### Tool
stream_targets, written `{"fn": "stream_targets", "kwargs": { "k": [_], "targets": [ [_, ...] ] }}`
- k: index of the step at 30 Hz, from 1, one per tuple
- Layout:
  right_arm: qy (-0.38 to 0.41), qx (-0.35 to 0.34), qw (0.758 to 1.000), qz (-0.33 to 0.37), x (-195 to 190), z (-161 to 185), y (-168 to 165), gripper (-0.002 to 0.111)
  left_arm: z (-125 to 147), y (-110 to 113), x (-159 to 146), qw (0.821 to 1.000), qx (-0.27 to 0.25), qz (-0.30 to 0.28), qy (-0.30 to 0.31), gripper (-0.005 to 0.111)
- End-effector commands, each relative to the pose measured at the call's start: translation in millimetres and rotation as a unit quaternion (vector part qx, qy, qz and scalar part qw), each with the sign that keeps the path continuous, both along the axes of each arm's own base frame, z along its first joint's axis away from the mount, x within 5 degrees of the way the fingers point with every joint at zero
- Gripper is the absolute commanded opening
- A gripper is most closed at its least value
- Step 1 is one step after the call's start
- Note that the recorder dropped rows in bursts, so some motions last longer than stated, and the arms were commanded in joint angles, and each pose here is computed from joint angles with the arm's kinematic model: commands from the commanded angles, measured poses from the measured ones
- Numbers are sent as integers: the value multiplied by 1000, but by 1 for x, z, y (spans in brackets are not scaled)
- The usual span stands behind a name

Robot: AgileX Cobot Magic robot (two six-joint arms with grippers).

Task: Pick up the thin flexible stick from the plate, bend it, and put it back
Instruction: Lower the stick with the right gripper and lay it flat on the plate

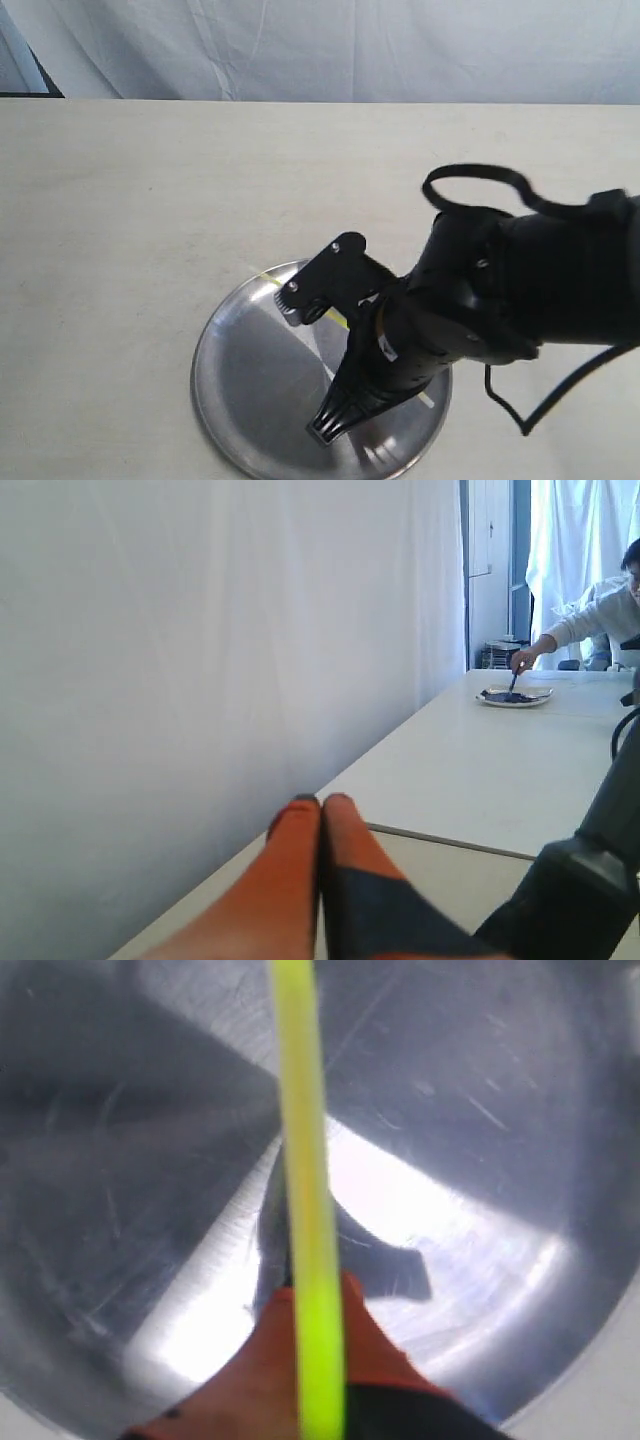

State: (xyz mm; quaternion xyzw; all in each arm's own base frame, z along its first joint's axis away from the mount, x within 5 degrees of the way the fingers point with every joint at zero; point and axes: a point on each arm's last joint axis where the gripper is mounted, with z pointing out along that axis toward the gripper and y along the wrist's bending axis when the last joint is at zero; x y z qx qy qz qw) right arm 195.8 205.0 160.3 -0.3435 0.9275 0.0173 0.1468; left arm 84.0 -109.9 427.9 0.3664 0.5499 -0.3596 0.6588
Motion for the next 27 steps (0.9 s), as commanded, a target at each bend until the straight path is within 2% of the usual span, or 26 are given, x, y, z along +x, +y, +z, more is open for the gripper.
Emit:
{"fn": "stream_targets", "kwargs": {
  "k": [1, 4, 9, 11, 13, 14, 17, 21, 27],
  "targets": [
    [6, 2, 1000, 6, 7, -24, 8, 0, 4, 2, -4, 1000, -6, -1, -7, 0],
    [3, 9, 1000, 9, 9, -31, 11, 7, 4, 2, -4, 1000, -6, -1, -7, 0],
    [-8, 23, 1000, 10, 9, -24, 12, 42, 4, 3, -3, 1000, -7, 2, -7, 0],
    [-9, 29, 1000, 5, 8, -19, 11, 52, 4, 3, -3, 1000, -8, 5, -7, 0],
    [-15, 41, 999, 0, 7, -9, 11, 49, 4, 4, -2, 1000, -10, 11, -7, 0],
    [-21, 47, 999, -1, 6, -2, 10, 43, 4, 4, -2, 1000, -10, 11, -7, 0],
    [-66, 96, 993, -1, -1, 42, 1, 0, 4, 4, -2, 1000, -10, 12, -7, 0],
    [-133, 168, 977, -2, -18, 102, -19, 0, 4, 4, -2, 1000, -10, 12, -7, 0],
    [-169, 240, 956, -16, -44, 148, -45, 0, 4, 4, -2, 1000, -10, 12, -7, 0]
  ]
}}
